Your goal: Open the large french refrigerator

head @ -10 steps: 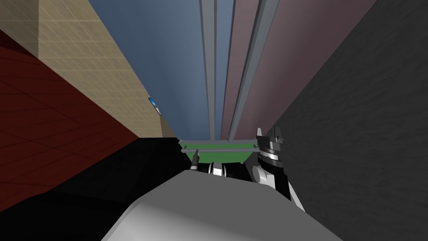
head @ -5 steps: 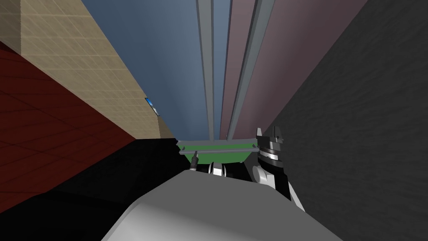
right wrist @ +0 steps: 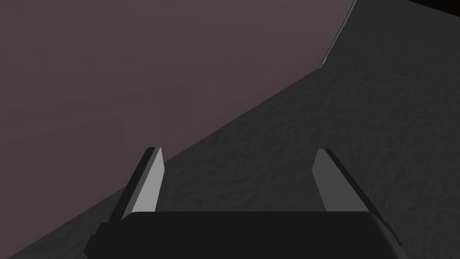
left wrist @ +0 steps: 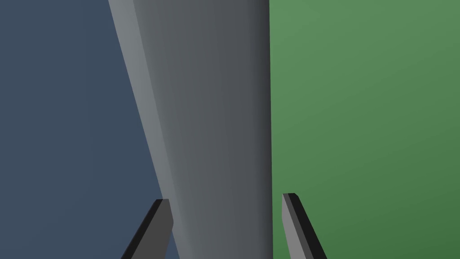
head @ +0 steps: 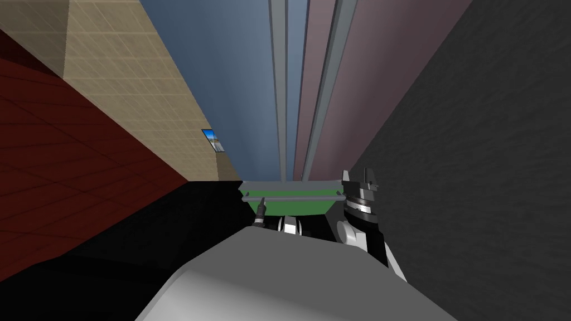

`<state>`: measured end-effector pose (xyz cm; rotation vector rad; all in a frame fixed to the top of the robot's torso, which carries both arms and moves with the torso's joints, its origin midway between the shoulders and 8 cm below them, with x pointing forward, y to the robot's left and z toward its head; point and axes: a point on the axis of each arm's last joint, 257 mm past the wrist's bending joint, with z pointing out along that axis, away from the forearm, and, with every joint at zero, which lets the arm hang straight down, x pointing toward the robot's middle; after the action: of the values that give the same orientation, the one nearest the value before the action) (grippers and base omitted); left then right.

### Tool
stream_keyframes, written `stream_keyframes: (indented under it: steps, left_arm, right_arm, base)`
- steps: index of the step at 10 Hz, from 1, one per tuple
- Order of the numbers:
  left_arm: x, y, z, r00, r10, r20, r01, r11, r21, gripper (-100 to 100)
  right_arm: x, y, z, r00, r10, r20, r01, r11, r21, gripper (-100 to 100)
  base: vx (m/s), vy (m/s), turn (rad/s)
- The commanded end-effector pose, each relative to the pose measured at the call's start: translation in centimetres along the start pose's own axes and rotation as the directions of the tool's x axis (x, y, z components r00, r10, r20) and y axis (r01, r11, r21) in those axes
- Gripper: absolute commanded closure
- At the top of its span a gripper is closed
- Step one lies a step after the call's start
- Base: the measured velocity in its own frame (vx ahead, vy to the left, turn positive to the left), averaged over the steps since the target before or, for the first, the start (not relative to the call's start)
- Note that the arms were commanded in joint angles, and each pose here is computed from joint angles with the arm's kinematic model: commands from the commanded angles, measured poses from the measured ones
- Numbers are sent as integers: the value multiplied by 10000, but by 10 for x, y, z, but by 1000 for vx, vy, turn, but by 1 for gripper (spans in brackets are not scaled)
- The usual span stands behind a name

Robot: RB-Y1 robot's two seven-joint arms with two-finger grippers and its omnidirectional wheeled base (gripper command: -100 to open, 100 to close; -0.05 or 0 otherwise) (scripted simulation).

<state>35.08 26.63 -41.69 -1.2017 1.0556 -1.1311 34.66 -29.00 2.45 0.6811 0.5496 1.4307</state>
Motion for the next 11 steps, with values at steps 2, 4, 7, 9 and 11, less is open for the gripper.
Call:
stream_keyframes:
  steps: [2,4,7,9,11]
  left_arm:
    - [4,6,12,9999,4,-106,-7,9994,-339,100]
    - [5,3,13,9999,-3,-137,0,9998,-215,100]
    - [9,5,13,9998,-8,-215,1,9995,-303,100]
    - [9,-1,17,9997,-10,-230,7,9999,-146,100]
    - [11,3,12,9996,-15,-291,7,9996,-269,100]
  right_arm:
    - [0,0,0,10000,-1,0,1,10000,0,0]
    - [0,0,0,10000,-2,0,2,10000,2,0]
    - [0,0,0,10000,1,0,-1,10000,-1,0]
    - [0,0,0,10000,1,0,-1,10000,-1,0]
    - [0,0,0,10000,0,0,0,10000,0,0]
  base:
    - [-114,-12,30]
    - [-73,-10,16]
    - [-177,-20,25]
    - [-178,-26,21]
    - [-181,-10,23]
